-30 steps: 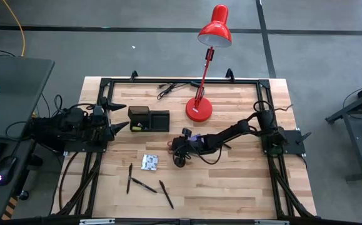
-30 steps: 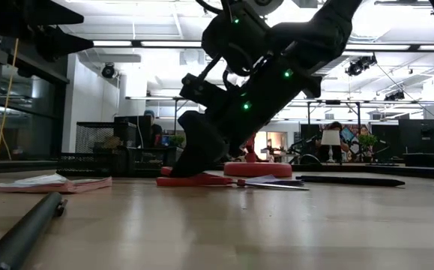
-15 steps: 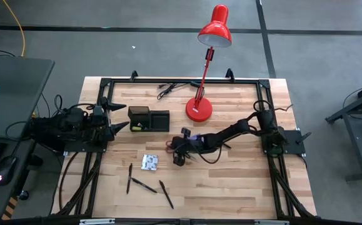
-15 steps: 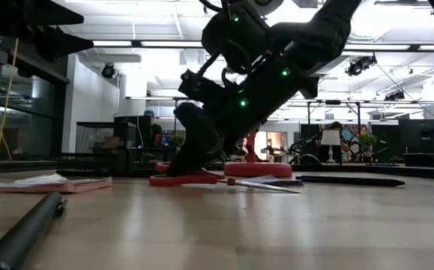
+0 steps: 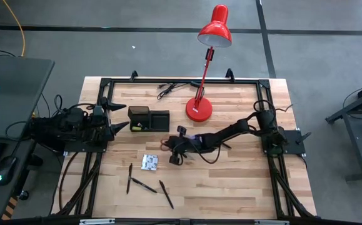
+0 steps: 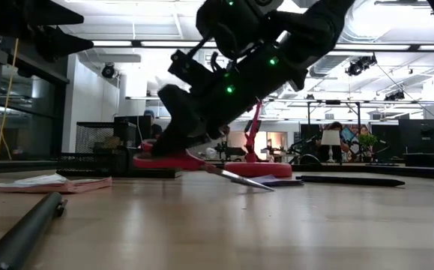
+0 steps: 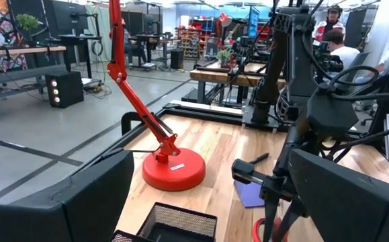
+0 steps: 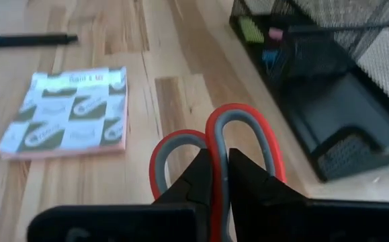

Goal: Pick and place office supplies into organizer
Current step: Put the red scissors into the black desk organizer

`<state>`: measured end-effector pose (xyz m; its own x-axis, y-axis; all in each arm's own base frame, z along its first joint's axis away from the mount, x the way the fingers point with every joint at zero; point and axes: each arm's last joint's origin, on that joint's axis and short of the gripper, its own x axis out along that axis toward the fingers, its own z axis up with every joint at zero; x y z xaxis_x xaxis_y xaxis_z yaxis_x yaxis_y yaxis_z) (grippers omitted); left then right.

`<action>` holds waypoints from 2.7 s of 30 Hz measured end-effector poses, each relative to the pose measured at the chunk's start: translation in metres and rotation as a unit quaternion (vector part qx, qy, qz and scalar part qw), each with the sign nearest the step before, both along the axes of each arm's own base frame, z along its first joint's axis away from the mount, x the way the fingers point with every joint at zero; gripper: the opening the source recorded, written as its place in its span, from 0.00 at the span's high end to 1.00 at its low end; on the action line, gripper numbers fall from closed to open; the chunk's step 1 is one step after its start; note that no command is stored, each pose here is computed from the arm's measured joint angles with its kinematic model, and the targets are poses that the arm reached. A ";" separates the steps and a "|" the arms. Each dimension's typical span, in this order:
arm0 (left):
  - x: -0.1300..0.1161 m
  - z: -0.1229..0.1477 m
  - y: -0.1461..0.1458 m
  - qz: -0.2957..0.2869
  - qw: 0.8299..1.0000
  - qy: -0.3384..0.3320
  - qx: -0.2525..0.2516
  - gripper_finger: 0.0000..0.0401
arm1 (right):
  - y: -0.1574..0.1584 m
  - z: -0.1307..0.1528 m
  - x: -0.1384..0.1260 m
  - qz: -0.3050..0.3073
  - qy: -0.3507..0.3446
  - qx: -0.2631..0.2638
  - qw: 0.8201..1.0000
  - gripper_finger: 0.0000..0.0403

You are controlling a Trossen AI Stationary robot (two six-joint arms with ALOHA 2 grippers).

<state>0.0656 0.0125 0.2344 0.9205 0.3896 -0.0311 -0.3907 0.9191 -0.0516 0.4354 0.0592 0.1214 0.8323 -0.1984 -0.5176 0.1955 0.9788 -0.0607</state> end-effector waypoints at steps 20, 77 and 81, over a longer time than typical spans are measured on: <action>0.001 0.001 -0.002 -0.029 0.991 -0.049 -0.122 0.05 | -0.001 0.073 0.039 -0.022 -0.082 -0.149 0.985 0.95; 0.042 -0.043 0.000 -0.002 0.981 -0.020 -0.194 0.05 | -0.041 0.109 0.056 0.018 -0.169 -0.163 0.972 0.96; 0.051 -0.044 0.001 0.000 0.981 -0.009 -0.195 0.05 | -0.041 0.109 0.056 0.018 -0.169 -0.163 0.972 0.96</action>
